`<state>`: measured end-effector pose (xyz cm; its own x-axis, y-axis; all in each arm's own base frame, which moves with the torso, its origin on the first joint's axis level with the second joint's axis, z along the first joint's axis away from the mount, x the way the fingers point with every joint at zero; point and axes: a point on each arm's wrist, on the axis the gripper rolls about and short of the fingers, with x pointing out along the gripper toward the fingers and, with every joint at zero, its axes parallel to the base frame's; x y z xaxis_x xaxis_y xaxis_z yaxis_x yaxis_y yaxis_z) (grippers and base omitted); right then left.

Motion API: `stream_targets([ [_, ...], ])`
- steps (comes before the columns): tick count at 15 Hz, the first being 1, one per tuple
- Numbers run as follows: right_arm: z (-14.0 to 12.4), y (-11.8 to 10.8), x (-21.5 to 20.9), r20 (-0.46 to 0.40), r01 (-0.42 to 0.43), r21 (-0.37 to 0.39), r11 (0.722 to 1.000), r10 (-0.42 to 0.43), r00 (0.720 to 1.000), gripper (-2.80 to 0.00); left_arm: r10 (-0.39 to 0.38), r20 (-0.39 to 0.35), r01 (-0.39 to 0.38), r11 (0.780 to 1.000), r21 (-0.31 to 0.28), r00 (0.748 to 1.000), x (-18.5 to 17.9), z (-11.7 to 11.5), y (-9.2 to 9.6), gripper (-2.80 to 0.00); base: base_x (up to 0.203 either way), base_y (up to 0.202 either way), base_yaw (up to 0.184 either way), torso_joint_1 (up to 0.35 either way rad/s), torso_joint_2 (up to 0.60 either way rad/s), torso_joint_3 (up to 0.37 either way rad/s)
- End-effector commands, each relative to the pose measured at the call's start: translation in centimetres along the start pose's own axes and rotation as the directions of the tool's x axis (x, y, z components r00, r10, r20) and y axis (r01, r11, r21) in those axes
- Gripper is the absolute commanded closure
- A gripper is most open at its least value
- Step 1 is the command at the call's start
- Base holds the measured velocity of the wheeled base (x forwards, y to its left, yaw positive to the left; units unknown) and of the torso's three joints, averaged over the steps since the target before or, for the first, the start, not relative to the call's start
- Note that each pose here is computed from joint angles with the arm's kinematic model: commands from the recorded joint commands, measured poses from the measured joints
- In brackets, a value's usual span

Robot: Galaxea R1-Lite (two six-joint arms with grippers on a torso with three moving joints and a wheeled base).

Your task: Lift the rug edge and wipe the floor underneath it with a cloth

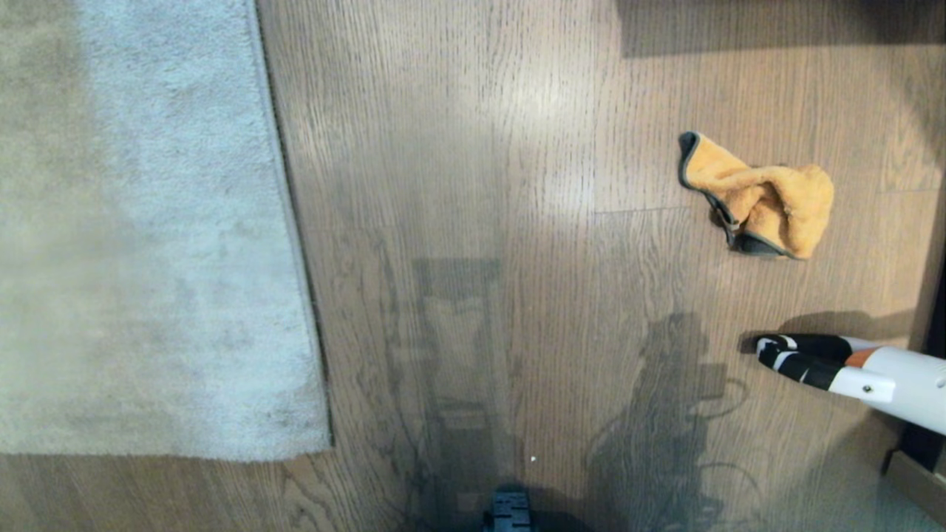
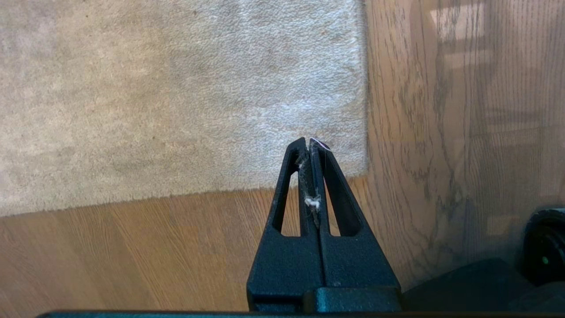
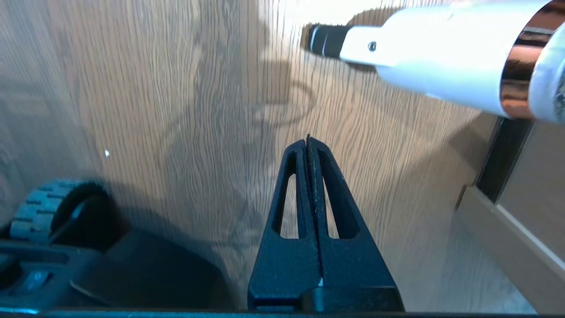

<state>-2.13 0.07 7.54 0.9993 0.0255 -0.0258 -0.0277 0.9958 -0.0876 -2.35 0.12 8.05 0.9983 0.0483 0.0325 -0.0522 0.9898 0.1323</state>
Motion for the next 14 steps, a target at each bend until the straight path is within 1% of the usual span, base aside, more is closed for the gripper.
stream_targets([
  [1,-0.04,0.01,-0.15,0.021,0.001,-0.001,1.000,-0.001,1.000,0.00,0.001,0.001,-0.001,1.000,0.000,1.000,0.00,0.01,0.00,0.00,0.000,0.000,0.000,0.000,0.00,0.000],
  [14,-0.04,0.01,-0.15,0.021,0.001,0.000,1.000,-0.001,1.000,0.00,0.001,0.001,-0.001,1.000,0.000,1.000,0.00,0.01,0.00,0.00,0.000,0.000,0.000,0.000,0.00,0.000],
])
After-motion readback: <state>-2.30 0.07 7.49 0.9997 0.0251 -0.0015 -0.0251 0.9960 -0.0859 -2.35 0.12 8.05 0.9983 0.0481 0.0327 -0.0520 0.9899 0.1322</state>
